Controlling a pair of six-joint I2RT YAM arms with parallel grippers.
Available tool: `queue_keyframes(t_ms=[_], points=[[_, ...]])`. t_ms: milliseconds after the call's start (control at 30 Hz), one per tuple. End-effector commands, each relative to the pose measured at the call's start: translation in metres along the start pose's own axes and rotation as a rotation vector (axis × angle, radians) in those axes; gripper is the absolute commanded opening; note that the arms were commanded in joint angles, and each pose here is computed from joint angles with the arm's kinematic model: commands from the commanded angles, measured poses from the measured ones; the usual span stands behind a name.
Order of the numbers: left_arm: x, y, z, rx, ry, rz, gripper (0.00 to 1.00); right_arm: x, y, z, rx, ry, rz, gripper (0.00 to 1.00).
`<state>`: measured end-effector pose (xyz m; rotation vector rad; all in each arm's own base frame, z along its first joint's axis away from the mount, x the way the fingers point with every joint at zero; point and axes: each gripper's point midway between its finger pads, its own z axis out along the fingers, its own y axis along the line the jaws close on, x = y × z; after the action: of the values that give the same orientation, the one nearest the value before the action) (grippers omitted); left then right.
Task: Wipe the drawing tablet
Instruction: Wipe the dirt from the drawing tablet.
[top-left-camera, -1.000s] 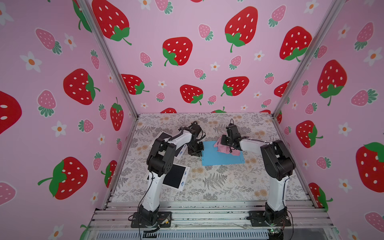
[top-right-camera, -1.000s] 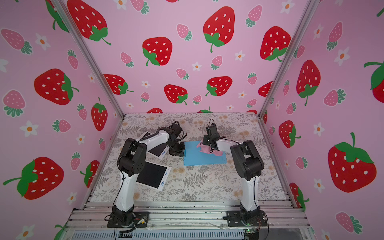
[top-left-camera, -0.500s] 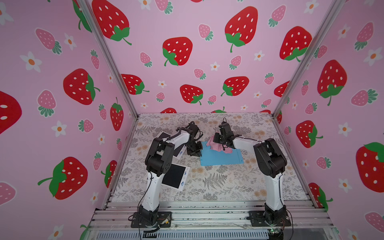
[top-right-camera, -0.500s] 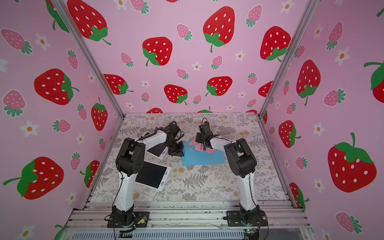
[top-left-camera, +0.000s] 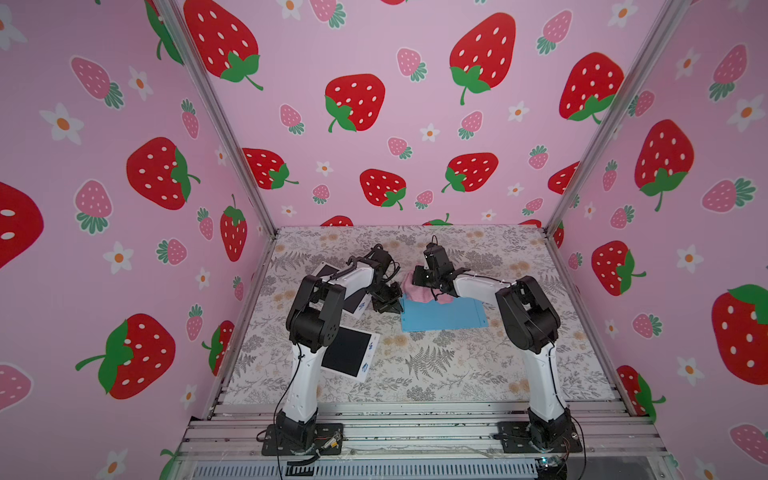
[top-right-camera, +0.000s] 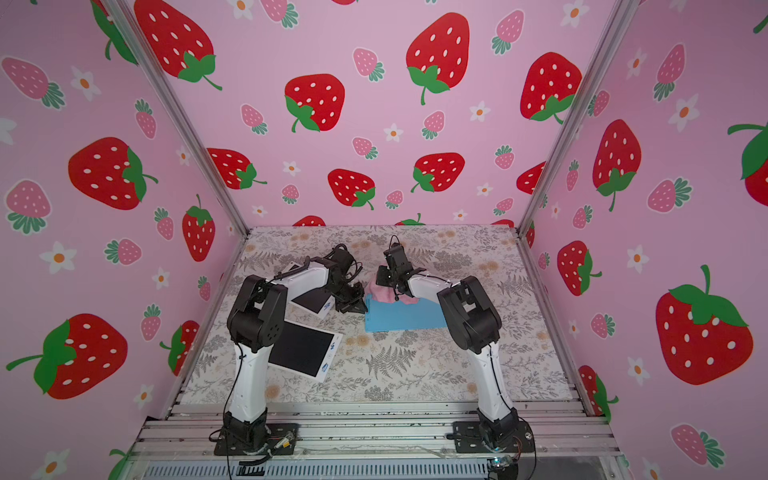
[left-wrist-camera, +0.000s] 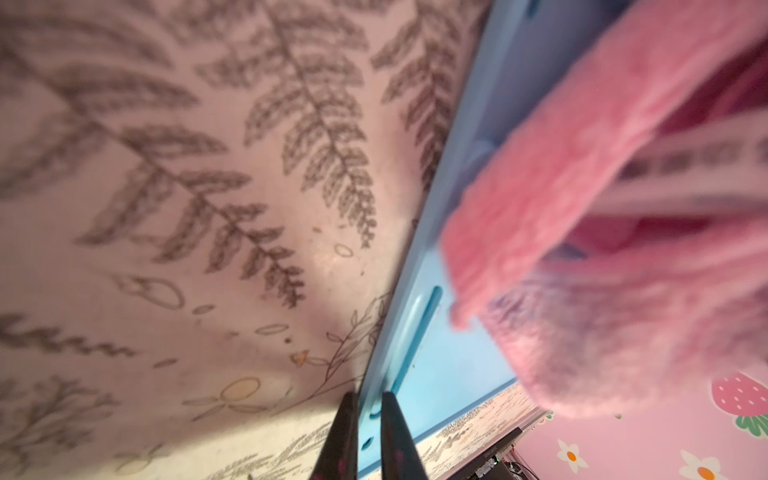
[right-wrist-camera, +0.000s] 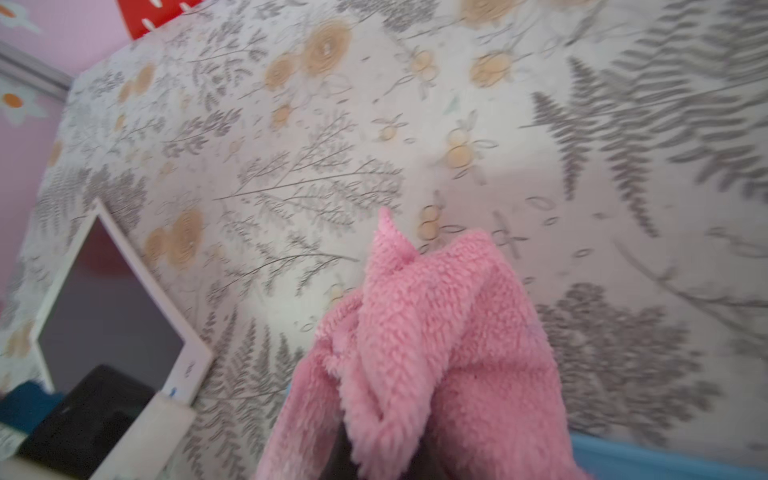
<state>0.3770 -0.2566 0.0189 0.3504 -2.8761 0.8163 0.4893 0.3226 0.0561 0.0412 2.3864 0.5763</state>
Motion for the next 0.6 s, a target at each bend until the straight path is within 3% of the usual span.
queue_keyframes(t_ms=[0,133,300,400,500,567], points=[[0.013,0.061,0.041,-0.18,0.065,-0.095,0.13,0.016,0.039,0.014,-0.06,0.051,-0.044,0.0],[0.013,0.063,0.042,-0.181,0.067,-0.105,0.13,0.019,0.032,0.026,-0.034,0.063,0.047,0.0],[0.014,0.065,0.042,-0.181,0.062,-0.118,0.13,0.009,-0.022,0.02,0.053,0.075,0.13,0.0],[0.014,0.066,0.043,-0.18,0.059,-0.126,0.13,0.001,-0.045,0.009,0.083,0.07,0.109,0.0],[0.013,0.065,0.042,-0.178,0.052,-0.125,0.13,0.001,-0.036,0.005,0.057,0.078,0.059,0.0],[0.012,0.063,0.041,-0.173,0.049,-0.125,0.13,0.008,-0.008,0.009,0.011,0.091,0.013,0.0]])
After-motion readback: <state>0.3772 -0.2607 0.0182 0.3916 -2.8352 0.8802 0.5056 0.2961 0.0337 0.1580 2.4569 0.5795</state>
